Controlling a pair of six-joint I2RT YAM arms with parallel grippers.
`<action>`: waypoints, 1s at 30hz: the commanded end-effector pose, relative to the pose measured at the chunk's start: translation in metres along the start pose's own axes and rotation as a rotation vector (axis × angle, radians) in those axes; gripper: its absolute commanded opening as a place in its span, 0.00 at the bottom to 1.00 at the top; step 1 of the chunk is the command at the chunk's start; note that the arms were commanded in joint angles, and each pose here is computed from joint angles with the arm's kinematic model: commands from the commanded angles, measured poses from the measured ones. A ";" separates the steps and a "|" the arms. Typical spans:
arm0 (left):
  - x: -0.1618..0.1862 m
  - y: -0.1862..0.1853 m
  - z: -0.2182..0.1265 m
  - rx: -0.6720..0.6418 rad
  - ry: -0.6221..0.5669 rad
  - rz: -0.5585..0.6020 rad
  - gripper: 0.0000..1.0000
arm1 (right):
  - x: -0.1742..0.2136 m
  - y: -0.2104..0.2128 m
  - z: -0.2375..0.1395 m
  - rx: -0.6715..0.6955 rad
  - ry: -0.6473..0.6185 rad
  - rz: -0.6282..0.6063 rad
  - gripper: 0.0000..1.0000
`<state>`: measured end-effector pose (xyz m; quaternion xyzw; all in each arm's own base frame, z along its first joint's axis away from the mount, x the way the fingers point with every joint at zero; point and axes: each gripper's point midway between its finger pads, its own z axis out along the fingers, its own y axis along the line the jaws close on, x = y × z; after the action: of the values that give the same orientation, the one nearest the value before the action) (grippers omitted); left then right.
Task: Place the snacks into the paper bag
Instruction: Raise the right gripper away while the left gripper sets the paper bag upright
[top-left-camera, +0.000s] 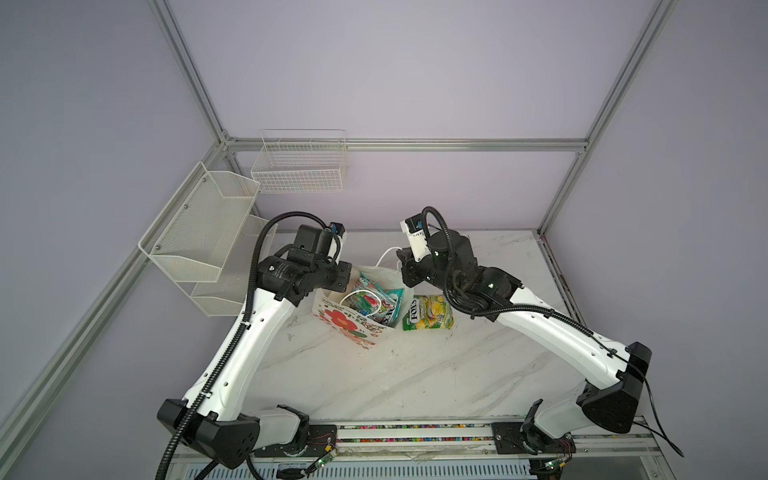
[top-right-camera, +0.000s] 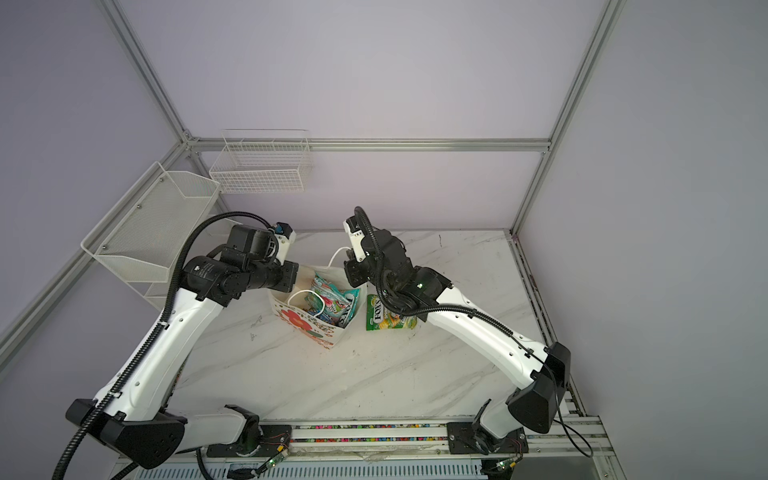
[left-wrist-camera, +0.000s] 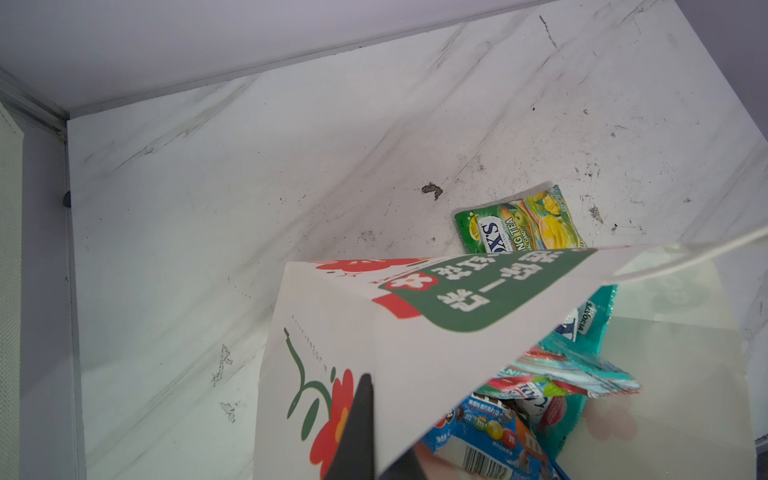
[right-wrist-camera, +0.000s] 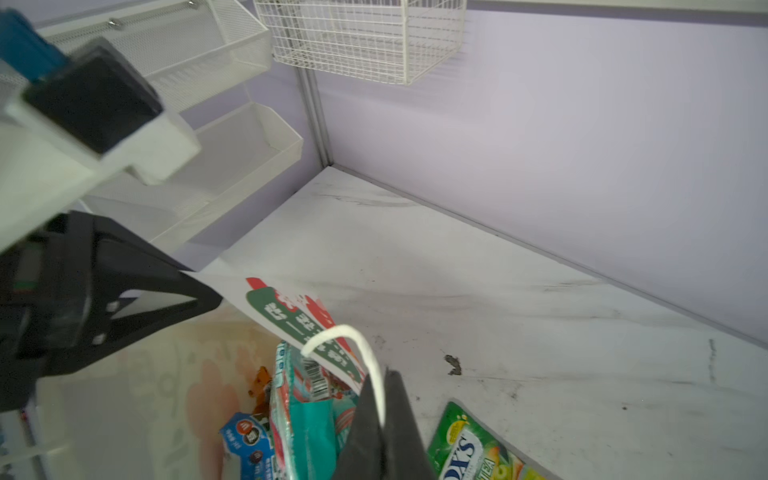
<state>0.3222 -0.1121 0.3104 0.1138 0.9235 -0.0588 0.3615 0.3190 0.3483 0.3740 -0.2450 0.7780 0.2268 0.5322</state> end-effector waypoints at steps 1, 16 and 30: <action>-0.031 -0.003 -0.021 0.012 -0.121 0.010 0.03 | -0.022 0.009 -0.012 -0.054 -0.043 0.002 0.00; -0.074 0.015 -0.104 -0.054 -0.360 -0.104 0.98 | -0.016 -0.001 -0.015 -0.002 -0.014 0.037 0.00; -0.034 -0.020 -0.023 0.110 -0.162 -0.098 0.91 | -0.004 0.003 -0.019 -0.032 0.002 0.065 0.00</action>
<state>0.3181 -0.1181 0.3625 0.0687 0.8904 -0.1141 0.4353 0.3121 0.3453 0.3683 -0.2374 0.7943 0.2366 0.5068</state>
